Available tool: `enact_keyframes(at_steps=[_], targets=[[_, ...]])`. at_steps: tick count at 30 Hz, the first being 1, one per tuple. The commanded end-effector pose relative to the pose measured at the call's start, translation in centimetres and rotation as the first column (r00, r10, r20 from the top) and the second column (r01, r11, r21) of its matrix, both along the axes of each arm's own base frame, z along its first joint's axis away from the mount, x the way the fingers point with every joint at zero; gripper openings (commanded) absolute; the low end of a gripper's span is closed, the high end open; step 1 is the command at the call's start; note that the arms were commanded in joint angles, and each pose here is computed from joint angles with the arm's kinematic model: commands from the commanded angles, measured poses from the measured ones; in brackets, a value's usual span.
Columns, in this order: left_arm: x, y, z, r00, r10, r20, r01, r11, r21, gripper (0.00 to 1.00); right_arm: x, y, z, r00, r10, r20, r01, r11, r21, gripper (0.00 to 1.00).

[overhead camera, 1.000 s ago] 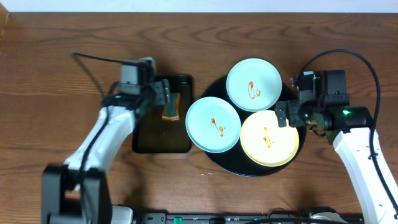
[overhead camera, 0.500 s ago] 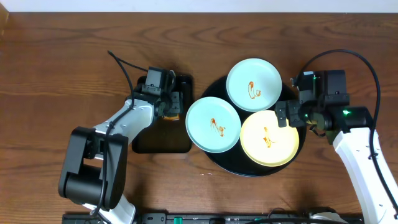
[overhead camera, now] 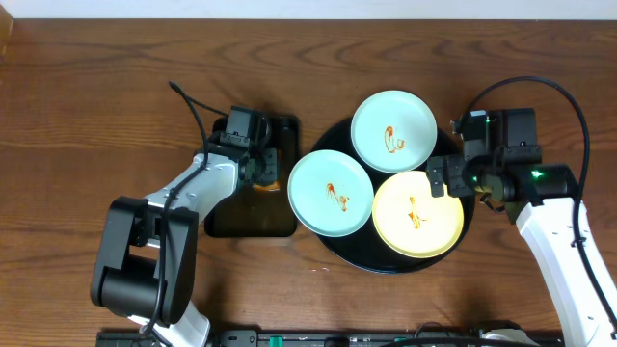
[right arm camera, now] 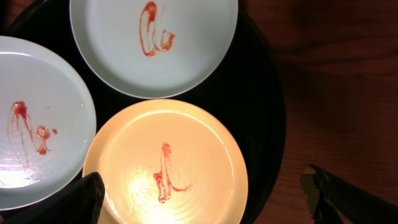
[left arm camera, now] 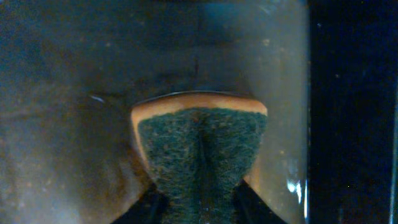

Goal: Clean dirty plates on tray and stack at the side
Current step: 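Close the left gripper on the orange-green sponge and lift it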

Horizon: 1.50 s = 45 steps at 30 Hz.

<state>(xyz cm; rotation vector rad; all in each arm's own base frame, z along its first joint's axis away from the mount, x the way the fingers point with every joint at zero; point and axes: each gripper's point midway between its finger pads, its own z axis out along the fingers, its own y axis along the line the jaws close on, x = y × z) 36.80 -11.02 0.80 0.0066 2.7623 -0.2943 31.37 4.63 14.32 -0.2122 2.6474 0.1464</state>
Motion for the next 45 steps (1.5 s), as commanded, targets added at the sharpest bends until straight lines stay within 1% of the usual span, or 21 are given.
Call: enact_keyframes(at_steps=[1, 5, 9, 12, 14, 18, 28, 33, 35, 39, 42, 45], targets=[[-0.4, 0.1, -0.3, 1.000, -0.005, -0.017, 0.005, 1.000, 0.013, 0.08, 0.5, 0.1, 0.7, 1.000, 0.013, 0.021, -0.013, 1.000, -0.001, 0.99], [0.5, 0.4, 1.2, 1.000, 0.007, 0.027, -0.007, 1.000, 0.002, 0.07, 0.5, 0.1, 0.7, 1.000, 0.013, 0.021, -0.013, 1.000, -0.001, 0.99], [1.8, 1.0, 4.7, 0.992, 0.031, 0.121, -0.029, 0.999, -0.021, 0.07, 0.5, 0.0, 0.7, 1.000, 0.013, 0.021, -0.013, 1.000, -0.001, 0.99], [2.1, 1.3, 7.2, 0.983, 0.042, 0.179, -0.036, 0.999, -0.035, 0.08, 0.5, 0.0, 0.7, 1.000, 0.013, 0.021, -0.013, 1.000, -0.001, 0.99], [2.0, 1.3, 7.6, 0.981, 0.042, 0.188, -0.035, 0.999, -0.037, 0.08, 0.5, 0.1, 0.7, 1.000, 0.013, 0.022, -0.013, 1.000, -0.001, 0.99], [1.3, 1.4, 6.3, 0.988, 0.041, 0.151, -0.037, 0.999, -0.028, 0.08, 0.5, 0.1, 0.7, 1.000, 0.013, 0.021, -0.013, 1.000, -0.001, 0.99], [-1.3, 2.0, -0.2, 0.998, 0.041, -0.041, -0.041, 0.999, 0.016, 0.08, 0.5, 0.1, 0.7, 1.000, 0.013, 0.021, -0.013, 1.000, -0.001, 0.99], [-2.0, 1.8, -1.2, 0.996, 0.034, -0.088, -0.033, 0.999, 0.009, 0.08, 0.5, 0.0, 0.7, 1.000, 0.014, 0.023, -0.014, 1.000, -0.002, 0.99], [-1.7, 1.4, -0.4, 0.997, 0.027, -0.069, -0.028, 1.000, -0.010, 0.07, 0.6, -0.1, 0.7, 1.000, 0.011, 0.026, -0.010, 1.000, -0.009, 0.99], [-0.6, 1.2, 3.0, 0.999, 0.027, 0.026, -0.026, 0.999, -0.031, 0.08, 0.8, -0.1, 0.2, 1.000, 0.020, 0.012, -0.020, 1.000, -0.014, 0.99], [-0.4, 1.2, 5.4, 0.996, 0.028, 0.084, -0.024, 0.999, -0.045, 0.08, 1.0, -0.1, -1.1, 0.999, 0.019, -0.026, -0.019, 1.000, -0.017, 0.99], [-0.8, 1.2, 7.3, 0.993, 0.028, 0.116, -0.023, 0.998, -0.052, 0.08, 1.1, -0.1, -2.8, 0.997, 0.018, -0.080, -0.019, 1.000, -0.022, 0.97]])
